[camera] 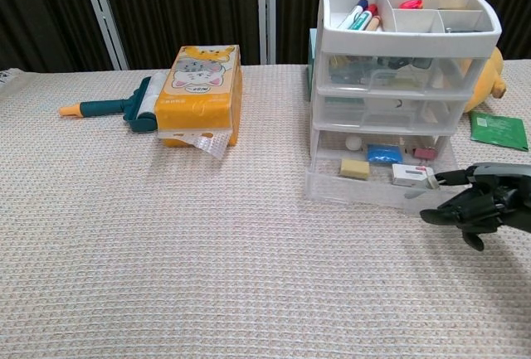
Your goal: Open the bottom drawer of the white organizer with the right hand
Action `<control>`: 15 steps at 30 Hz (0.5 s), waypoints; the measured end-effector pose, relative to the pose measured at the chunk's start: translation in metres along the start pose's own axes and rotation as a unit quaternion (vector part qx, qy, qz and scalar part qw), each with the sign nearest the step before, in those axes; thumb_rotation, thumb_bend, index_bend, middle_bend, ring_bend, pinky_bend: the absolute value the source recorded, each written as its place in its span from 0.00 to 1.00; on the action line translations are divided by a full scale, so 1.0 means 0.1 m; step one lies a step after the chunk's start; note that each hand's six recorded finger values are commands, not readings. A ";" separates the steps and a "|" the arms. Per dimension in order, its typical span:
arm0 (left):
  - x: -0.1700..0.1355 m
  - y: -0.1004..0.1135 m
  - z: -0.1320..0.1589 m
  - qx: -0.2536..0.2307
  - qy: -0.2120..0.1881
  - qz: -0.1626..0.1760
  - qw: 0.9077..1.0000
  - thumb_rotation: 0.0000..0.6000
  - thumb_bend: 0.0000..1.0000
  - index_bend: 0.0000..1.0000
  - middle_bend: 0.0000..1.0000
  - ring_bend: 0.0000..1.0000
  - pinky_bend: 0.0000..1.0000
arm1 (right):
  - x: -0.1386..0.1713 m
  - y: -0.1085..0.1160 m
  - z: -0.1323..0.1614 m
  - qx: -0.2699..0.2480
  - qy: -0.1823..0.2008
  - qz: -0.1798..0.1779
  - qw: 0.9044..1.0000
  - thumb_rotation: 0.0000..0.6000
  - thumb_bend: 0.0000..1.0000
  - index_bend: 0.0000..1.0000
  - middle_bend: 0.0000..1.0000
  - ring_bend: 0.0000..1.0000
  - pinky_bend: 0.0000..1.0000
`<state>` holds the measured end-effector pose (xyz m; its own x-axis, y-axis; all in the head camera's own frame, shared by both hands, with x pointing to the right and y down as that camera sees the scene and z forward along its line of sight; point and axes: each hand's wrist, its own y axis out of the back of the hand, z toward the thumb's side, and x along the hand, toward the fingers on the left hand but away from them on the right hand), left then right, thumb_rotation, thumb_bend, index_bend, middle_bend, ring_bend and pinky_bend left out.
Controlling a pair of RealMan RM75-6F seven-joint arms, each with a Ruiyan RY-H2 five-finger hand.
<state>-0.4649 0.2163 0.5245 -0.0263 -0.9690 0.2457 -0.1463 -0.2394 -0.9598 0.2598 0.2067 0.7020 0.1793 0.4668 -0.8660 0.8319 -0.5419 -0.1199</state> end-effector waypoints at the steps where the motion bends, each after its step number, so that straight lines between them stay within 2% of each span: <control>1: 0.00 0.00 0.00 -0.001 0.000 0.000 1.000 1.00 0.07 0.00 0.00 0.00 0.00 | 0.02 -0.01 0.00 -0.001 0.000 0.004 1.000 1.00 0.29 0.35 0.86 0.89 0.72; 15: -0.02 0.02 0.00 -0.004 -0.001 0.002 1.000 1.00 0.07 0.00 0.00 0.00 0.00 | 0.32 -0.13 -0.02 0.014 0.022 0.038 0.999 1.00 0.29 0.33 0.86 0.89 0.72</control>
<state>-0.4652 0.2176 0.5221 -0.0253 -0.9700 0.2419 -0.1549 -0.2352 -0.9595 0.2557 0.2300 0.6764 0.2653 0.4532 -0.8510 0.7998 -0.5963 -0.0683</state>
